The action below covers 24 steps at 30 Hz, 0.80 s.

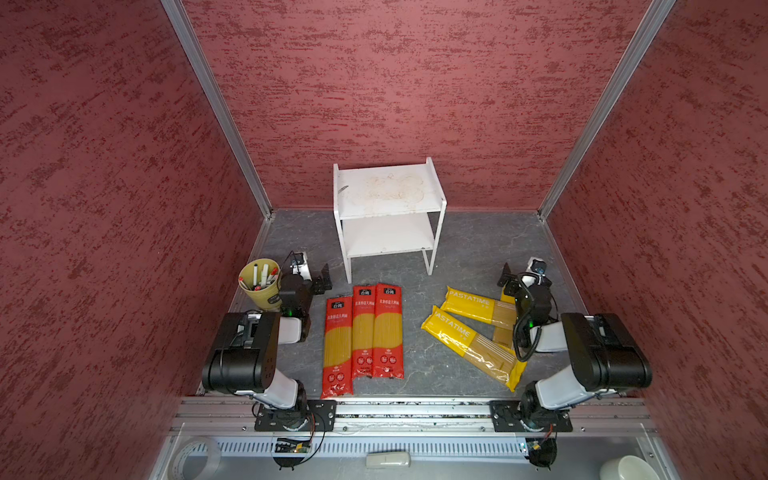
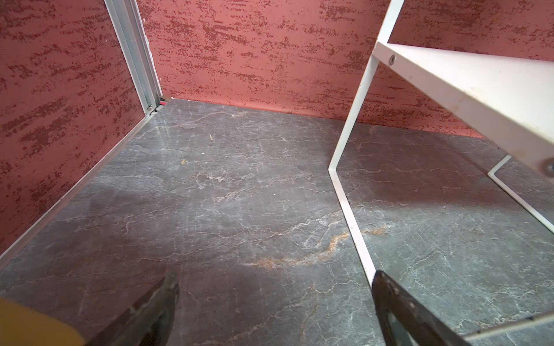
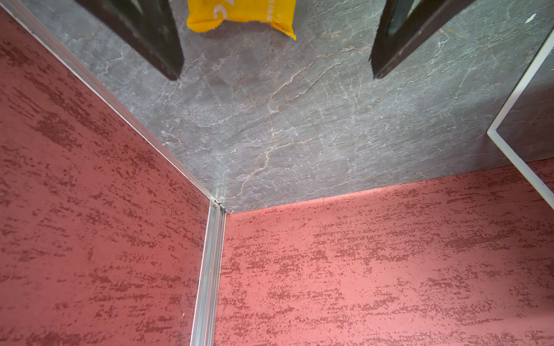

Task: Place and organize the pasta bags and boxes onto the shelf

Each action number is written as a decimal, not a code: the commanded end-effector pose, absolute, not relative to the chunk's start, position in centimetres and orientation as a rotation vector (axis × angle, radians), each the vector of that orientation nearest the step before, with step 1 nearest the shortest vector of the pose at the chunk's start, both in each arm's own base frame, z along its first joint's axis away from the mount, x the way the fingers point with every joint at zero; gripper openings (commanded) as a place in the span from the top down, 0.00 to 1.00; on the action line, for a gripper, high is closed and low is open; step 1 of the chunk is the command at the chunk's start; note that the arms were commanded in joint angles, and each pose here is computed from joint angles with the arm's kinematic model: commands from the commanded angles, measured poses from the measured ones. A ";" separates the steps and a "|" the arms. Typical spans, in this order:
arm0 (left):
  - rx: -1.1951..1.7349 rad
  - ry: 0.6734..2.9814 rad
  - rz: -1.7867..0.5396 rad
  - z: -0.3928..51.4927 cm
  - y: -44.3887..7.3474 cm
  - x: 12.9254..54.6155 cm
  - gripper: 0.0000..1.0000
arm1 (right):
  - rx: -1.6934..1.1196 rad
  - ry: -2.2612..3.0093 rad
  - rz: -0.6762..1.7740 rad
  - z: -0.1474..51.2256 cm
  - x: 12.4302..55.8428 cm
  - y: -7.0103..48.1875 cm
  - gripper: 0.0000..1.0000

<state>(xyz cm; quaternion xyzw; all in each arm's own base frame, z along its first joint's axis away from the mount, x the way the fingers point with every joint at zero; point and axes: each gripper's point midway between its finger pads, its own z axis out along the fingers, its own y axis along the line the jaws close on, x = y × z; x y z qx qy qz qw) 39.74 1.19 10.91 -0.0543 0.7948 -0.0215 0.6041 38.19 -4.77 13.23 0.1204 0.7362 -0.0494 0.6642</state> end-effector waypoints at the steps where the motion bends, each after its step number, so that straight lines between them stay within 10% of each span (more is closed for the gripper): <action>1: -0.111 1.830 -0.043 11.4 1.2 40.2 0.00 | 0.283 1.644 -0.112 13.6 38.1 -5.0 0.01; 24: -0.104 1.829 -0.038 11.4 1.0 40.2 0.01 | 0.284 1.642 -0.112 13.6 38.1 -5.0 0.01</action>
